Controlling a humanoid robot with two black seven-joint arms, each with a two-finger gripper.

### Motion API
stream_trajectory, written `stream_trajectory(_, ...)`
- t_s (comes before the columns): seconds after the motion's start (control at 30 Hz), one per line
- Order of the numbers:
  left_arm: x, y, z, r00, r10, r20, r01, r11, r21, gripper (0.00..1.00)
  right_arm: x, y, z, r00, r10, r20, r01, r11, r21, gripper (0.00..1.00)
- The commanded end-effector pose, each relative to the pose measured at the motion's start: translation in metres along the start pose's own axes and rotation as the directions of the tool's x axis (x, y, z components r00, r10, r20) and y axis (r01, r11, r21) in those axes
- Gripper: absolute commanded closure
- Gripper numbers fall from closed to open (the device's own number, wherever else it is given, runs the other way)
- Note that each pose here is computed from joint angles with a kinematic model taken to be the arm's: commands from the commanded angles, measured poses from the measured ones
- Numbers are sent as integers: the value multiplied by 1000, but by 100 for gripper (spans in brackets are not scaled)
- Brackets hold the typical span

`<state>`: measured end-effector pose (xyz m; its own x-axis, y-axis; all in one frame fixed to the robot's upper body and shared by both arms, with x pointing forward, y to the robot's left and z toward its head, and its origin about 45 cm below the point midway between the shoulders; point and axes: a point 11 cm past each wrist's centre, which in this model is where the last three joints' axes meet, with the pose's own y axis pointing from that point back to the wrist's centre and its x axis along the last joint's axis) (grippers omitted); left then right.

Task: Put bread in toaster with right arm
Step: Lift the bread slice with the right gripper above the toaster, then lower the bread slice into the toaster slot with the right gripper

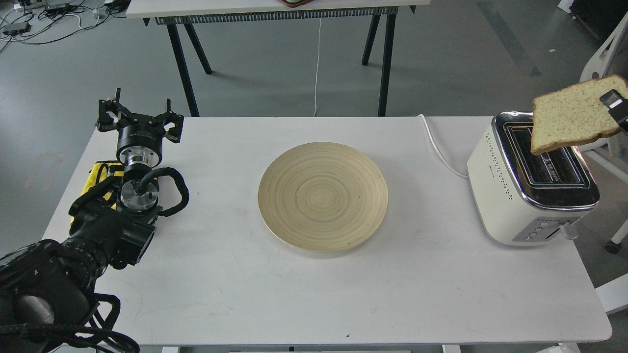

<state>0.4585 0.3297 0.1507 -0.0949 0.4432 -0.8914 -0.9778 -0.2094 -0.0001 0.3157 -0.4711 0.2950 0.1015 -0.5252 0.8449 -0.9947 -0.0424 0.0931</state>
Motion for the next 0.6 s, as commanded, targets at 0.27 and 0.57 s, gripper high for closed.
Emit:
stream_trajectory(0.27, 0, 0, 0, 1000, 0, -1, 0, 1000, 0, 0, -2, 11, 16, 998, -40, -40, 38, 998, -51, 99)
stream_trajectory(0.57, 0, 0, 0, 1000, 0, -1, 0, 1000, 0, 0, -14, 11, 30, 997, -62, -45, 58, 995, -85, 99)
